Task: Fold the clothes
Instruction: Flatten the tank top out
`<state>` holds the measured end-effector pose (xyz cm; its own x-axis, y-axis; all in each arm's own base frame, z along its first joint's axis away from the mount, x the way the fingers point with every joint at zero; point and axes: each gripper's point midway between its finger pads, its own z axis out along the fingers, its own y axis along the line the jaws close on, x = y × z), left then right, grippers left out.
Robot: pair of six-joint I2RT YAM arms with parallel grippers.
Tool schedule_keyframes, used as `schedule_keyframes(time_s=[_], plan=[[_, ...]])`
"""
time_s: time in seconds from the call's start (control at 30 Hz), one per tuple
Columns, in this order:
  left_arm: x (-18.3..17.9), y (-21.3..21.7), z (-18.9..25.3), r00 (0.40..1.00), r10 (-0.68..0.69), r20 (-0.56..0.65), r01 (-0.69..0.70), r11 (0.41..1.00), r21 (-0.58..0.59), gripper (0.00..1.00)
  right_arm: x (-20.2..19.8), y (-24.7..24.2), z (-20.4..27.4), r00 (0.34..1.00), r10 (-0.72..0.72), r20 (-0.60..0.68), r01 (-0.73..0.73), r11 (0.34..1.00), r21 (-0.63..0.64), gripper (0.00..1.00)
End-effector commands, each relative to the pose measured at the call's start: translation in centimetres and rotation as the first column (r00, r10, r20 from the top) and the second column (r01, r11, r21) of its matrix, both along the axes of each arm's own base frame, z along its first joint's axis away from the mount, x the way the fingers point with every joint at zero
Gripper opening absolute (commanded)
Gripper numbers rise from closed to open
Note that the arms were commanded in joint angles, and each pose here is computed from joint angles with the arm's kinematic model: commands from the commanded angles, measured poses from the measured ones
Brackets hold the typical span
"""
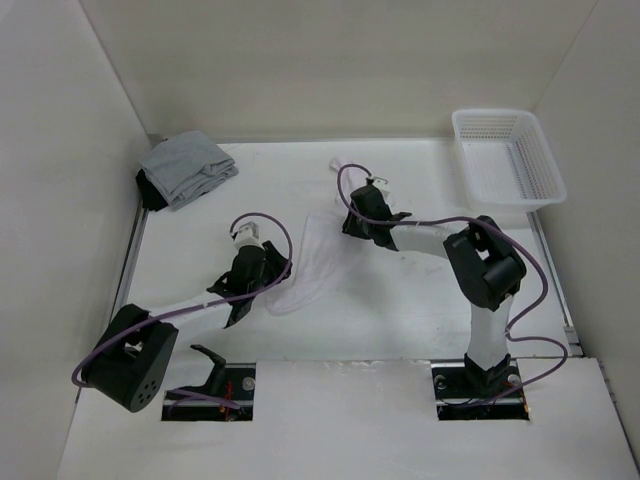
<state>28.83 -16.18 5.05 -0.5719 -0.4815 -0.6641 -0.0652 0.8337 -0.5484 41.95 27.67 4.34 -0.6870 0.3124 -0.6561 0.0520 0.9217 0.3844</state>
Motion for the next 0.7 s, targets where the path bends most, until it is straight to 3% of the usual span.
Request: schedule_keyframes(time_s=[0.0,0.13,0.37,0.53,0.67], plan=[[0.5,-0.3,0.7,0.999,-0.018,0.039,0.019,1.000,-0.022,0.35,1.4,0.8,0.8,1.000,0.009,0.027,-0.010,0.999,0.044,0.39],[0.5,-0.2,0.8,0.999,-0.017,0.045,0.018,1.000,-0.025,0.35,2.3,1.0,1.3,0.998,0.009,0.061,-0.013,0.998,0.058,0.33],[0.2,0.3,1.2,0.999,-0.005,0.050,0.007,1.000,-0.029,0.35,1.9,1.1,3.5,0.990,0.012,0.137,-0.030,0.991,0.131,0.07],[0.0,0.3,1.7,0.998,-0.008,0.055,0.009,1.000,-0.029,0.35,-0.3,-0.9,6.9,0.981,-0.021,0.194,-0.010,0.988,0.155,0.04],[-0.1,0.4,2.3,0.998,-0.009,0.062,0.010,1.000,-0.027,0.35,-4.9,-3.5,8.4,0.980,-0.059,0.190,0.021,0.980,0.196,0.03]])
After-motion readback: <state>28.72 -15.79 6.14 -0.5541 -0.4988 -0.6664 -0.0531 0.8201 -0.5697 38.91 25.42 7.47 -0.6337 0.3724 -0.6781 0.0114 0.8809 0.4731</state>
